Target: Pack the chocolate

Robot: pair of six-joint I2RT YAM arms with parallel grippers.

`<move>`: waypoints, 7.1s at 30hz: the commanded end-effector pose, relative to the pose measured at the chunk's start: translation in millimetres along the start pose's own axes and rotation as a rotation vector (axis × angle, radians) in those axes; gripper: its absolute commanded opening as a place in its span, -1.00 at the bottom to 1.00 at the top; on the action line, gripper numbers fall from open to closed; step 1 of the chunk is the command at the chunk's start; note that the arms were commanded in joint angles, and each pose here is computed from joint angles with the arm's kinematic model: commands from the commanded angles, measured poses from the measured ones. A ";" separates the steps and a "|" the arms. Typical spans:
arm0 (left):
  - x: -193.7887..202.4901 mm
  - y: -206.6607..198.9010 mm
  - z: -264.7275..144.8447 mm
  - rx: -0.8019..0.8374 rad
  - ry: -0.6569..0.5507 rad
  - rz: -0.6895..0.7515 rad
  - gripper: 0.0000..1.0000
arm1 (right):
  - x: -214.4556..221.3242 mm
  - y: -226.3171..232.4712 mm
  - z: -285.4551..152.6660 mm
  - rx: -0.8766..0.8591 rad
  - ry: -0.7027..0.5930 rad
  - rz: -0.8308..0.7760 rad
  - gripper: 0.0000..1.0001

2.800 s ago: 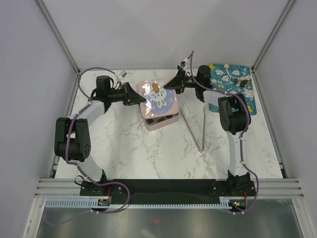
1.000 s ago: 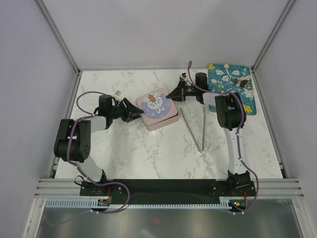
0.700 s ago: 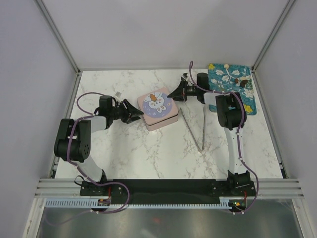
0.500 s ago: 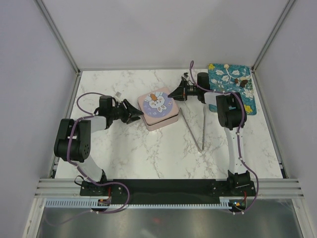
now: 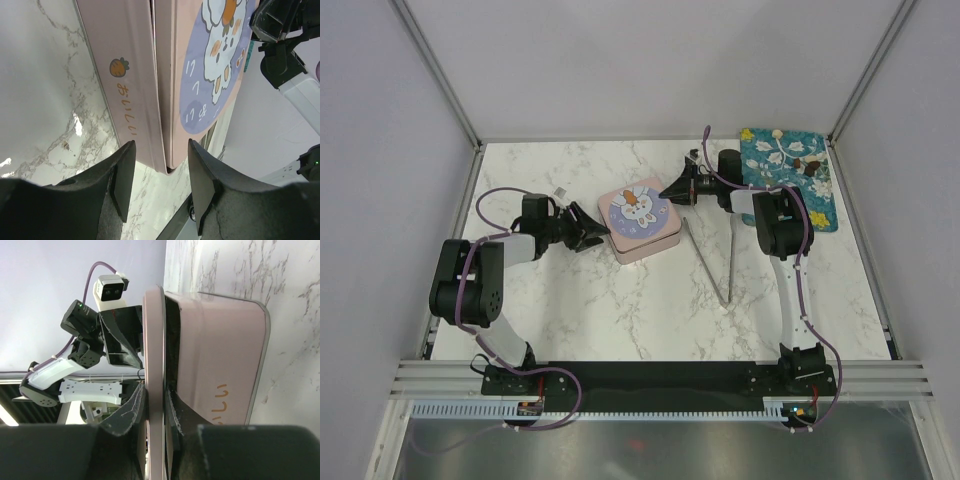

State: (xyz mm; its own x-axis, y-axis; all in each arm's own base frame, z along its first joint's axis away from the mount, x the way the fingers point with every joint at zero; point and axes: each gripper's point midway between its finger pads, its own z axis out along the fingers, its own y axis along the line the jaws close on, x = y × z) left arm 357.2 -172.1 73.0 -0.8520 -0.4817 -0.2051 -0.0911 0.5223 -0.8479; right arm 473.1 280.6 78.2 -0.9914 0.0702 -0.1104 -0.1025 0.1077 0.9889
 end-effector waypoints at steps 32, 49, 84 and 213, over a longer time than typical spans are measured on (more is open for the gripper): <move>-34.3 -27.5 4.5 0.022 -0.042 0.126 0.09 | -12.8 -11.0 -15.8 0.134 -0.028 -0.083 -0.15; -48.6 -36.1 5.5 0.009 -0.055 0.161 0.09 | -8.5 -9.9 -12.8 0.125 0.002 -0.114 -0.73; -52.1 -43.1 -9.5 -0.021 -0.100 0.199 0.08 | -6.2 80.7 -12.6 -0.130 -0.013 -0.112 -1.00; -26.5 -30.0 23.4 0.038 -0.020 0.132 -0.15 | -53.2 3.4 -35.2 0.187 -0.201 -0.042 0.96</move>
State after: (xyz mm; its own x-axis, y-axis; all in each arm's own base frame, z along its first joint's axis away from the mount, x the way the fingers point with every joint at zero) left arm 382.7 -181.9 76.3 -0.8532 -0.4299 -0.2953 -0.0115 0.5814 -0.8135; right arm 515.7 249.9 89.5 -0.9658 0.2456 -0.0825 -0.0469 0.1474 0.9880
